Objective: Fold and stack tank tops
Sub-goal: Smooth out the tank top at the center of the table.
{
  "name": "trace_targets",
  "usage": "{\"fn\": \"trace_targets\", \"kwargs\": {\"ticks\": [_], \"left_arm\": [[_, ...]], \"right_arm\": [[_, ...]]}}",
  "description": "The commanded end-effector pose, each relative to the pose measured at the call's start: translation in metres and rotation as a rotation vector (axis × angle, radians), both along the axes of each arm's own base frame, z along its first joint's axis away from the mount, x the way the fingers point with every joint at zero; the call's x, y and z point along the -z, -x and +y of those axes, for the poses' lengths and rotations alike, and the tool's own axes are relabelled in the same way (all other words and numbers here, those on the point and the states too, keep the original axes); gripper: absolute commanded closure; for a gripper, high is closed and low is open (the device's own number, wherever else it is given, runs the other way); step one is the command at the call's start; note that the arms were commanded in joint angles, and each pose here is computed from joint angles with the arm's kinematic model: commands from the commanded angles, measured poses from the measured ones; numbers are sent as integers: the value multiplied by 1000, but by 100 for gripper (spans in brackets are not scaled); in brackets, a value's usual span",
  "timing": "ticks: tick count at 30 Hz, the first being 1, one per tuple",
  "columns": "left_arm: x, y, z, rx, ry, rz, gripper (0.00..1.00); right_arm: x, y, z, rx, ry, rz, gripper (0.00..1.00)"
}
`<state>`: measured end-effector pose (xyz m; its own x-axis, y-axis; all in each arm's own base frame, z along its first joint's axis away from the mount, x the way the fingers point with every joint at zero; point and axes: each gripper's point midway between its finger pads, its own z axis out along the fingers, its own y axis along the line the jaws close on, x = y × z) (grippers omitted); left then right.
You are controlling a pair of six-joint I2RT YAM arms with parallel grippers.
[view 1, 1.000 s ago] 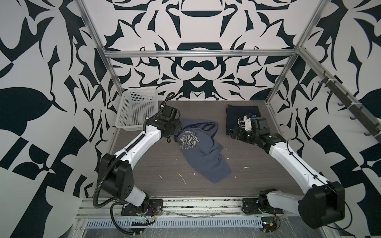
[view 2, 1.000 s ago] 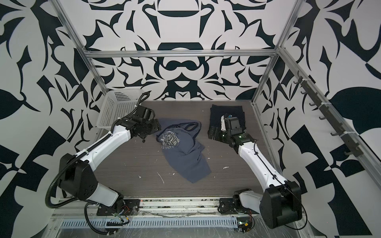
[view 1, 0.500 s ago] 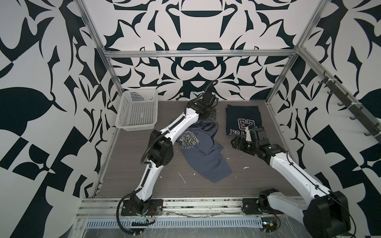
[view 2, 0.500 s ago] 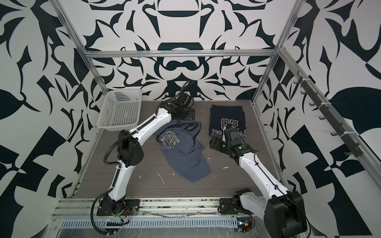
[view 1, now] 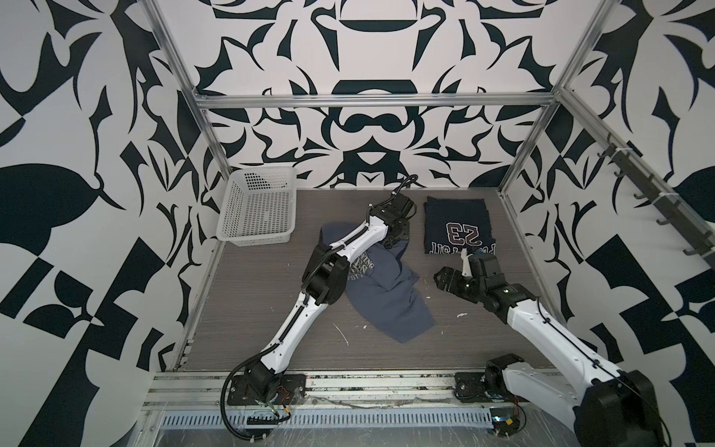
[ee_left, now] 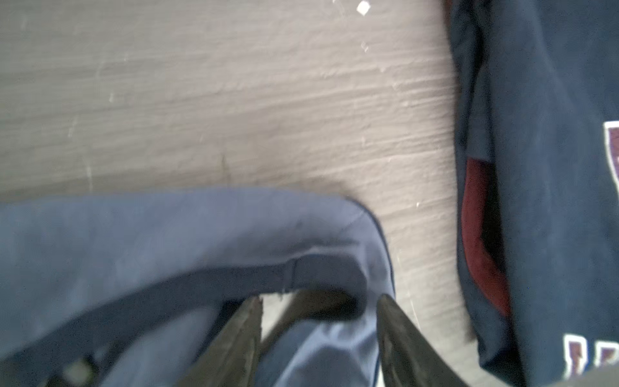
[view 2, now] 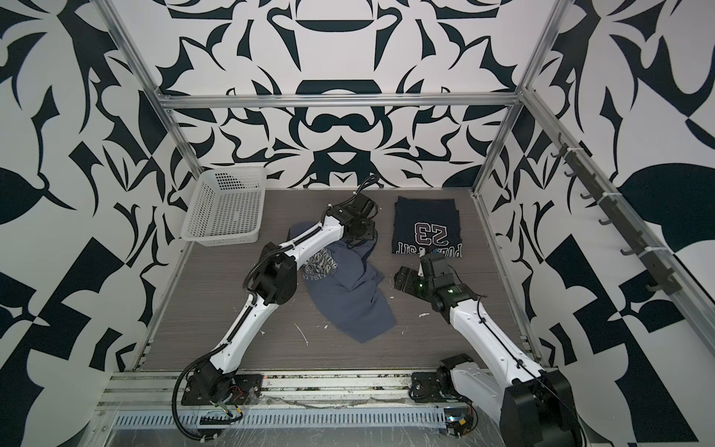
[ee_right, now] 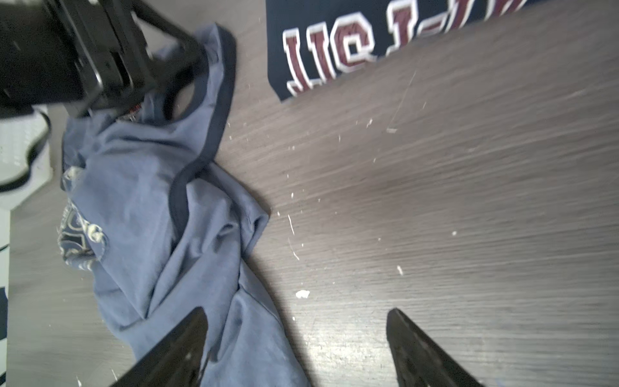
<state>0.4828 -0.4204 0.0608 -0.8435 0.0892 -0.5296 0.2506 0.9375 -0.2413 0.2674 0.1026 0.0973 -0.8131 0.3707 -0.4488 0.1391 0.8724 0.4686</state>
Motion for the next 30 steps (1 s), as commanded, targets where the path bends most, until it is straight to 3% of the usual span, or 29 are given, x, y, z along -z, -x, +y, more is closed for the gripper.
{"fn": "trace_targets", "kwargs": {"ticks": [1, 18, 24, 27, 30], "left_arm": [[-4, -12, -12, 0, 56, -42, 51], [16, -18, -9, -17, 78, 0, 69], [24, -19, -9, -23, 79, 7, 69], [27, -19, -9, -26, 76, 11, 72], [23, -20, -8, -36, 83, 8, 82]], "right_arm": [[7, 1, 17, -39, -33, 10, 13], [54, 38, 61, -153, -29, 160, 25], [67, 44, 68, -172, -3, 194, 33], [71, 44, 70, -174, 9, 201, 40], [71, 43, 71, -176, 16, 201, 58]]}}
